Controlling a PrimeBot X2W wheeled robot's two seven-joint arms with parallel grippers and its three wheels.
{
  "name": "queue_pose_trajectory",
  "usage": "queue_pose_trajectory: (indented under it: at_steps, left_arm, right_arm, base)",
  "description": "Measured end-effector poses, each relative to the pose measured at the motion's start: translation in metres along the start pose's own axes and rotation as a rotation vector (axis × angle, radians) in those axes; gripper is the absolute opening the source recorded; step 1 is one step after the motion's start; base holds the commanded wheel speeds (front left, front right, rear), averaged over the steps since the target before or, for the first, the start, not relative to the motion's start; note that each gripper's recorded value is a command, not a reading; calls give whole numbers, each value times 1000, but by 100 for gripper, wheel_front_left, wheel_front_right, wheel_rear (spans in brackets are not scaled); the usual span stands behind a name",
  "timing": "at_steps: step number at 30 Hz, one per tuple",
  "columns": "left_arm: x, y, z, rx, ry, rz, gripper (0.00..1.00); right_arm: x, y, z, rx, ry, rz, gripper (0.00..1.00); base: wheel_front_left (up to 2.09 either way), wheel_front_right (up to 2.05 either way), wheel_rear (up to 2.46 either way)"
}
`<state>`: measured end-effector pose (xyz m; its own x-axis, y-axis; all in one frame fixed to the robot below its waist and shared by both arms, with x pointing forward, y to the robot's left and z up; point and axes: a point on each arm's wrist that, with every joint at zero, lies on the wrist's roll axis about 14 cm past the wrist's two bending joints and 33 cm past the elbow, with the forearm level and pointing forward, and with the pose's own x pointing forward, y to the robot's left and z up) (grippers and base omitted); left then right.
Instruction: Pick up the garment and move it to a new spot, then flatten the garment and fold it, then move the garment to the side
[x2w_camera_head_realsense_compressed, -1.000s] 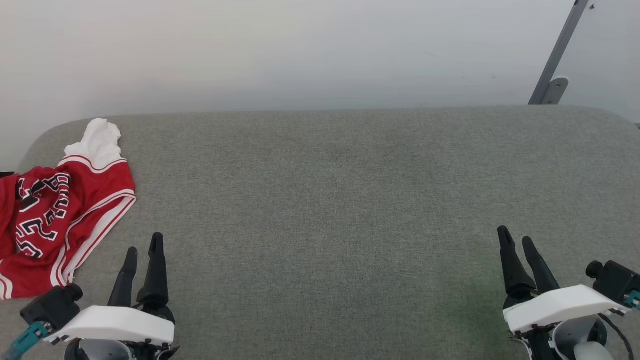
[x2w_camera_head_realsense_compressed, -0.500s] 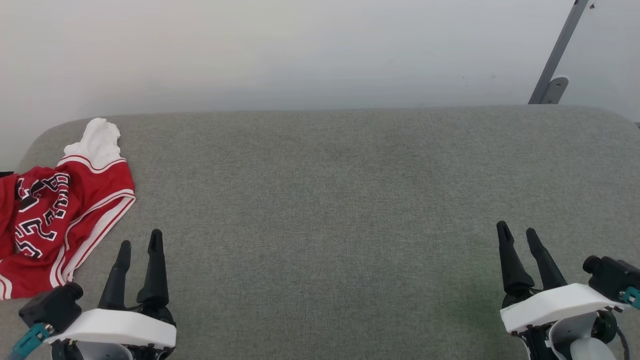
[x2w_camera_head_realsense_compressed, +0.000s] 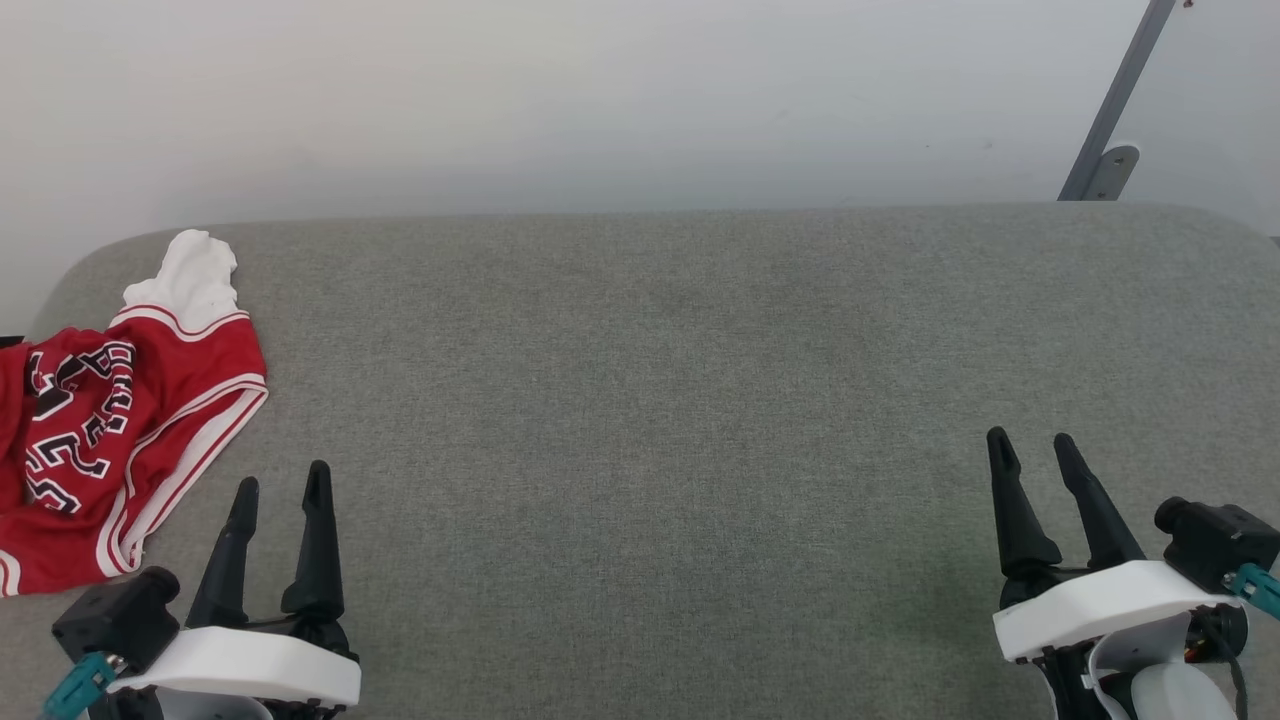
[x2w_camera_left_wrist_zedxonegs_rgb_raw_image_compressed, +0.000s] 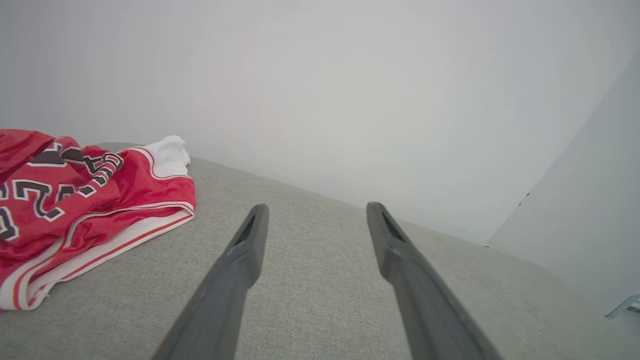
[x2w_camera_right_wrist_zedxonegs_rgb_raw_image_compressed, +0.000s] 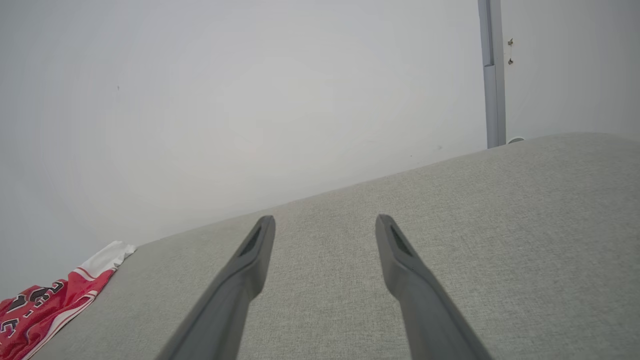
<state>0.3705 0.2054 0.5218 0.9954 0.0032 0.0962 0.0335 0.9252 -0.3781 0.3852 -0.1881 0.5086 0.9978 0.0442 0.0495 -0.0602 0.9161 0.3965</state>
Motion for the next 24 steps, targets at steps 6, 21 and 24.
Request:
queue_pose_trajectory:
  at_steps: [6,21,24]
  left_arm:
    - [0,-3,1,45,-8,-18,100]
    - [1,-13,5,155,-28,-77,100]
    - [0,-14,6,170,-32,-81,100]
  right_arm:
    - [1,2,2,-52,-9,15,100]
    - [3,9,7,-171,-34,53,100]
    - [4,11,8,-195,-41,62,100]
  base:
    - [0,0,0]
    - [0,0,0]
    - [0,0,0]
